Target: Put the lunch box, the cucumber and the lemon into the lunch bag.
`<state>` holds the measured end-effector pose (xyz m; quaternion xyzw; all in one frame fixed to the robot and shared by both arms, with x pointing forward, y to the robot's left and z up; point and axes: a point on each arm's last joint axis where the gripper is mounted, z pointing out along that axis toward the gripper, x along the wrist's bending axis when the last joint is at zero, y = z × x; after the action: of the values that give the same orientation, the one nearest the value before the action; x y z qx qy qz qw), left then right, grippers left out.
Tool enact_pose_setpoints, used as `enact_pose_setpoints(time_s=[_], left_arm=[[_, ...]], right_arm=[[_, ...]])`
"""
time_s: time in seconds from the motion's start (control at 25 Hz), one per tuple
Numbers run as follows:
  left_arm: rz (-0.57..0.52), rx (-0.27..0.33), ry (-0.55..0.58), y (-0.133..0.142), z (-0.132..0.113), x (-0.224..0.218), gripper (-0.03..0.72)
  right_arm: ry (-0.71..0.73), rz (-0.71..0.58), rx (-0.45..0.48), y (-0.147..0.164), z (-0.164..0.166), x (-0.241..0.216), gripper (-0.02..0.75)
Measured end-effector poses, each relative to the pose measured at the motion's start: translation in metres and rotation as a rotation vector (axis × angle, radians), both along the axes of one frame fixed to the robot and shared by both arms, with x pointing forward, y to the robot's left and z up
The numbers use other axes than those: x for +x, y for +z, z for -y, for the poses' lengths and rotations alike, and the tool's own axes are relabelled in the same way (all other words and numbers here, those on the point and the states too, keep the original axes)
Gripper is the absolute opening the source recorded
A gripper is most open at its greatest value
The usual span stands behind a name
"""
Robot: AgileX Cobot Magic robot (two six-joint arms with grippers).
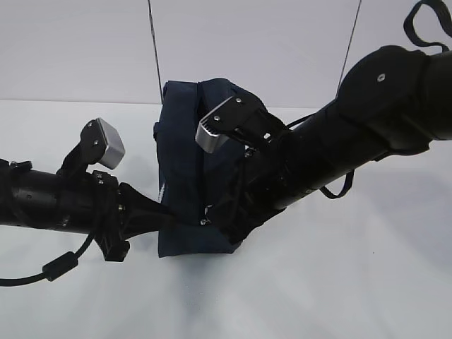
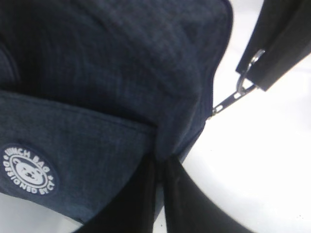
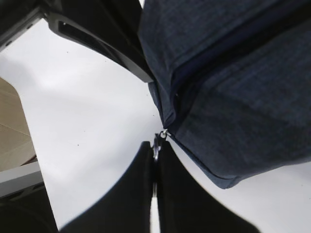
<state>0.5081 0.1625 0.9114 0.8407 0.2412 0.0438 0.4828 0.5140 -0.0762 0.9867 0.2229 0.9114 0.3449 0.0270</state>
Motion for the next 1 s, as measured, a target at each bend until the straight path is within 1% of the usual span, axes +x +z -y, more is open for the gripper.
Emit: enact_pose_setpoints(time_s=[0.36, 0.72, 1.0], left_arm=[[0.000, 0.000, 0.000, 0.000, 0.000, 0.000, 0.003], [0.000, 0.000, 0.000, 0.000, 0.000, 0.000, 0.003], [0.000, 0.003, 0.002, 0.000, 0.000, 0.000, 0.003]], right_arm=[[-0.001, 0.001, 0.001, 0.001, 0.000, 0.000, 0.005], [0.005, 0.071, 0.043, 0.024, -0.008, 0.012, 0.005], [0.010, 0.078, 0.048, 0.027, -0.009, 0.013, 0.005]])
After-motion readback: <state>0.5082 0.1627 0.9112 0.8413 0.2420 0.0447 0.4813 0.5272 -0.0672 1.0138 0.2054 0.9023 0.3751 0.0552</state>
